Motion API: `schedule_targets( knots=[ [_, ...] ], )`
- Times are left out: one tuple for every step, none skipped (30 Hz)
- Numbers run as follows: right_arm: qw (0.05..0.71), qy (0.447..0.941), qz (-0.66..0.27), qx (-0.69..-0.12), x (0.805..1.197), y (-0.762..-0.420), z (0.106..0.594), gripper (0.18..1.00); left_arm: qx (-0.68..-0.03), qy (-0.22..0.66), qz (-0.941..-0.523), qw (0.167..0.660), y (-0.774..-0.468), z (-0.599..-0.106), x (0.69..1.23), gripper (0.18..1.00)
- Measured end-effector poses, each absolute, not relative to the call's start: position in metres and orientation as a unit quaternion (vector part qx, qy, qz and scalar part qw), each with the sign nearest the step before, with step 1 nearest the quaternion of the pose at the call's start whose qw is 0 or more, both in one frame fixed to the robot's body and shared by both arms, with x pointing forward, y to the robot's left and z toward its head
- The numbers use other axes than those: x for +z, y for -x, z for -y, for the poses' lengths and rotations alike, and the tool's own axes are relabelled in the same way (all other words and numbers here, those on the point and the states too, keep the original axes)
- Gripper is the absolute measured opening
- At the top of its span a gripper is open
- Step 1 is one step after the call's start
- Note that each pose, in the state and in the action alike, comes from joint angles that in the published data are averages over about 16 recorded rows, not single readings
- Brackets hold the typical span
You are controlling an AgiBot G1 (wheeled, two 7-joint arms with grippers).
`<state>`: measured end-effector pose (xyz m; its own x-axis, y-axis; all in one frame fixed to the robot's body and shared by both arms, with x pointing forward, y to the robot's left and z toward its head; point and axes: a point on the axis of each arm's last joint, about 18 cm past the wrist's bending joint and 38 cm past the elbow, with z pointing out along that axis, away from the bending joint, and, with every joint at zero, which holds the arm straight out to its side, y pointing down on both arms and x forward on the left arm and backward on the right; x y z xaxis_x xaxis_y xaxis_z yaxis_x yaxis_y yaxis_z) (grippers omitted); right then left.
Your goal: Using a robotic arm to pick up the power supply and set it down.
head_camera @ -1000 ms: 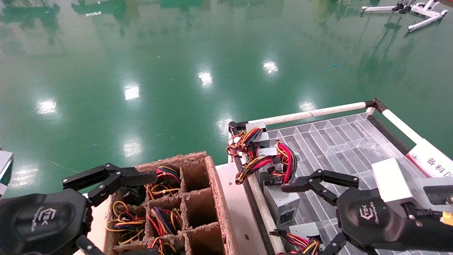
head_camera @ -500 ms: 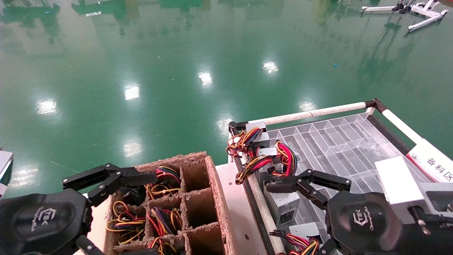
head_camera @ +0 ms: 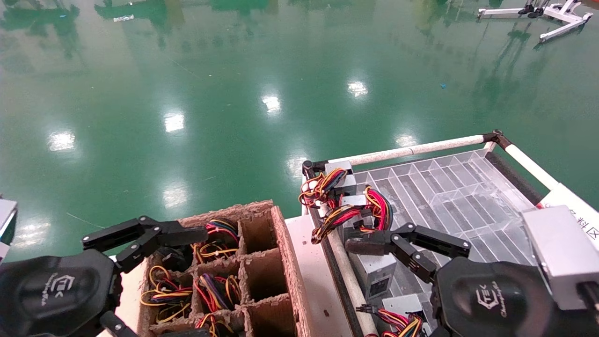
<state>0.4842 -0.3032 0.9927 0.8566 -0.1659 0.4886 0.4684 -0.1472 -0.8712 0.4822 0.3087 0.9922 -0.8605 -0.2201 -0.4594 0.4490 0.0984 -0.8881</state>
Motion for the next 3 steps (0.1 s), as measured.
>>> schedule_targets(
  knots=[
    [0.646, 0.715, 0.105, -0.246, 0.9927, -0.4833, 0.3030, 1.001, -0.666, -0.082, -0.697, 0.251, -0.4822, -0.3087, 0.9922, 1.000],
    [0.647, 0.714, 0.105, -0.246, 0.9926, -0.4825, 0.3029, 1.001, -0.666, -0.082, -0.697, 0.251, -0.4822, -0.3087, 0.9922, 1.000],
    [0.648, 0.713, 0.105, -0.245, 0.9926, -0.4817, 0.3028, 1.001, -0.666, -0.082, -0.697, 0.251, -0.4822, -0.3087, 0.9922, 1.000]
  ],
)
